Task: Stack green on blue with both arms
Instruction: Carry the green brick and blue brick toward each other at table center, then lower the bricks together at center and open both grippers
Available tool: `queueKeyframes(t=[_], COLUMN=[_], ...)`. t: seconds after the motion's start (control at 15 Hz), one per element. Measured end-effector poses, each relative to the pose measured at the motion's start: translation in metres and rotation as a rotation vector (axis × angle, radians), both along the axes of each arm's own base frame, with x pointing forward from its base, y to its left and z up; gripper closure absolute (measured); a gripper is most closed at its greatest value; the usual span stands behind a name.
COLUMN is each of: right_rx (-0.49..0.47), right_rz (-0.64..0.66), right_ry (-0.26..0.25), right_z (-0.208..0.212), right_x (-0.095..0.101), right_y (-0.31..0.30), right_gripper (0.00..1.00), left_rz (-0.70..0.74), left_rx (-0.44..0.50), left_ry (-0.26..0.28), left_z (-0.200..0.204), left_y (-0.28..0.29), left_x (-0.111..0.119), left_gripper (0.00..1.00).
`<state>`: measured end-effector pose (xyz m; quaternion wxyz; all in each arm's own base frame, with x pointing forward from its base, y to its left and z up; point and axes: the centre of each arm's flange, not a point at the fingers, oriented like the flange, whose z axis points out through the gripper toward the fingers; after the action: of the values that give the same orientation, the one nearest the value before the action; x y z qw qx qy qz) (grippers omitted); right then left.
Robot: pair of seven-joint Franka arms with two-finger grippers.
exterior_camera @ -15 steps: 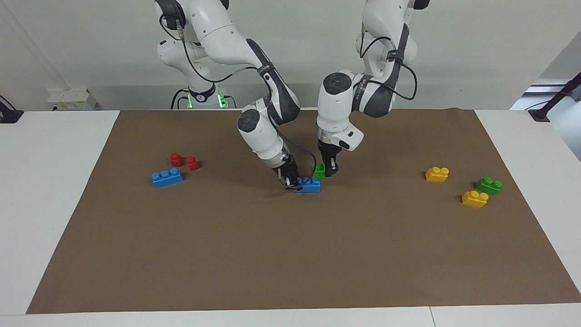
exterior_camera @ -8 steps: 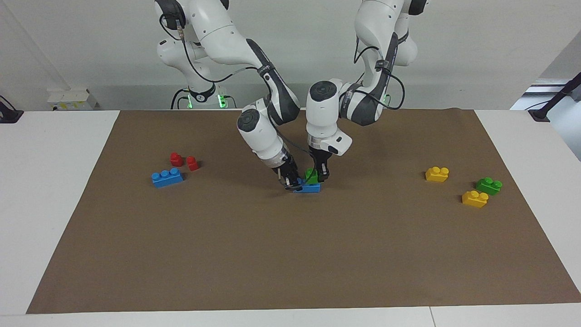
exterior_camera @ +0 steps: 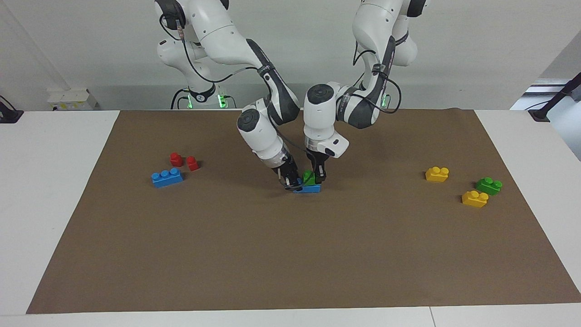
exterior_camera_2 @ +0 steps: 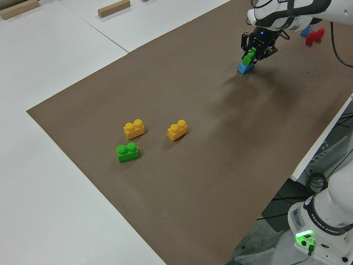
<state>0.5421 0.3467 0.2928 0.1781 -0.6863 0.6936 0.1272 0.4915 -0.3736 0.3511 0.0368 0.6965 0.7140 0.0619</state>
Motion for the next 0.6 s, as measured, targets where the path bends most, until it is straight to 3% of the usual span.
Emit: queueKeyframes(t=[0.2, 0.27, 0.4, 0.53, 0.6], right_rx=[0.000, 0.000, 0.000, -0.003, -0.005], right_rz=[0.000, 0.000, 0.000, -0.002, -0.003], right_ry=[0.000, 0.000, 0.000, 0.004, 0.005], right_z=[0.0000, 0.0000, 0.0000, -0.0023, -0.0032], right_x=[0.0000, 0.0000, 0.0000, -0.0006, -0.0006], right_y=[0.0000, 0.0000, 0.0000, -0.0017, -0.0026], right_gripper=[0.66, 0.66, 0.66, 0.49, 0.39], left_rz=[-0.005, -0.008, -0.022, -0.032, -0.036], left_rx=[0.002, 0.004, 0.007, 0.008, 0.008], left_ry=[-0.001, -0.002, -0.003, -0.007, -0.012], left_z=[-0.0003, -0.0006, -0.0004, 0.0020, 0.0058], left_y=[-0.0003, -0.0003, -0.0004, 0.0008, 0.0031], left_x=[-0.0002, -0.0002, -0.0001, 0.0013, 0.0030], left_gripper=[0.66, 0.61, 0.41, 0.23, 0.07])
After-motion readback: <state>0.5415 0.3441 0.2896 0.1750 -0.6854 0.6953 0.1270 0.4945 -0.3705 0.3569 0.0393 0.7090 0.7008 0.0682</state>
